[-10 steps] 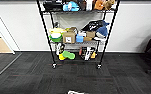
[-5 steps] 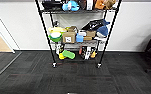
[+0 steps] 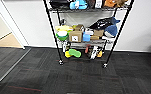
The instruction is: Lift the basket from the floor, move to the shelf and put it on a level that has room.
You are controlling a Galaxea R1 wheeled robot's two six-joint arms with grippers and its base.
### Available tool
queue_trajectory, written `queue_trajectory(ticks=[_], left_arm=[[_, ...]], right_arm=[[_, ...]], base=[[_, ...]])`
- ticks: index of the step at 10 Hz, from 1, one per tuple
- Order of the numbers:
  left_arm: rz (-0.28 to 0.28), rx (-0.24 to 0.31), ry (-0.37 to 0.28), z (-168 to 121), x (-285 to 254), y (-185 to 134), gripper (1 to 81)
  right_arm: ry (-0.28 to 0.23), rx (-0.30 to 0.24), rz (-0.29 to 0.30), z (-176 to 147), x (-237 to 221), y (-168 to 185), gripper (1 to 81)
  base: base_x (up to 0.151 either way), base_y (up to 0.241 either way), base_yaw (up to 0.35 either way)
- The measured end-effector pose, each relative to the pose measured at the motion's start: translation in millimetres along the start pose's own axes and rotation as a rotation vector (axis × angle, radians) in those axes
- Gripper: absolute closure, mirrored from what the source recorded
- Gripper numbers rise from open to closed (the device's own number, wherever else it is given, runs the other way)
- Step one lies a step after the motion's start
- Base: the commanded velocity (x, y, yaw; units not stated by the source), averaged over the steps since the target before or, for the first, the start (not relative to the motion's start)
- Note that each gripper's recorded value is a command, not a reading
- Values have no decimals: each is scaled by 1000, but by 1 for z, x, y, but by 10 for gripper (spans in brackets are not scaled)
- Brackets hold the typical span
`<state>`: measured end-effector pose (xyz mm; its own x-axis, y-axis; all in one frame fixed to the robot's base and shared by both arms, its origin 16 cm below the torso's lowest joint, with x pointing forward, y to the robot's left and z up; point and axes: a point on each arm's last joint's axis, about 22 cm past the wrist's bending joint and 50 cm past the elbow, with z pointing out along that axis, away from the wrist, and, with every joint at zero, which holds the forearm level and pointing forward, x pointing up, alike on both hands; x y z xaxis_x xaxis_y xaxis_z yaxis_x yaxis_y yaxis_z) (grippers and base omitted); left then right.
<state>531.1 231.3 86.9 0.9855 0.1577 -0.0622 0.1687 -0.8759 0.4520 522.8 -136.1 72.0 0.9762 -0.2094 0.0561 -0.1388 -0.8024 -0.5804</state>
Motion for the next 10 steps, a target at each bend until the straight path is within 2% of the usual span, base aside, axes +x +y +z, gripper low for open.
queue_trajectory(ticks=[2,5,7,9,10], left_arm=[[-9,-1,-13,-16,-10,0,811],[45,-66,-56,-22,-16,70,811],[38,-64,-64,-34,-21,75,811],[18,-48,-86,-51,-35,64,811],[13,-63,-105,-58,-48,69,811]], right_arm=[[8,10,9,-17,-2,-13,811],[58,-39,69,-86,-4,16,811],[66,-24,76,-102,-6,3,811],[38,-11,91,-110,-20,-14,811],[23,-16,97,-117,-26,-16,811]], base=[[0,0,0],[0,0,0],[0,0,0],[0,0,0],[0,0,0]])
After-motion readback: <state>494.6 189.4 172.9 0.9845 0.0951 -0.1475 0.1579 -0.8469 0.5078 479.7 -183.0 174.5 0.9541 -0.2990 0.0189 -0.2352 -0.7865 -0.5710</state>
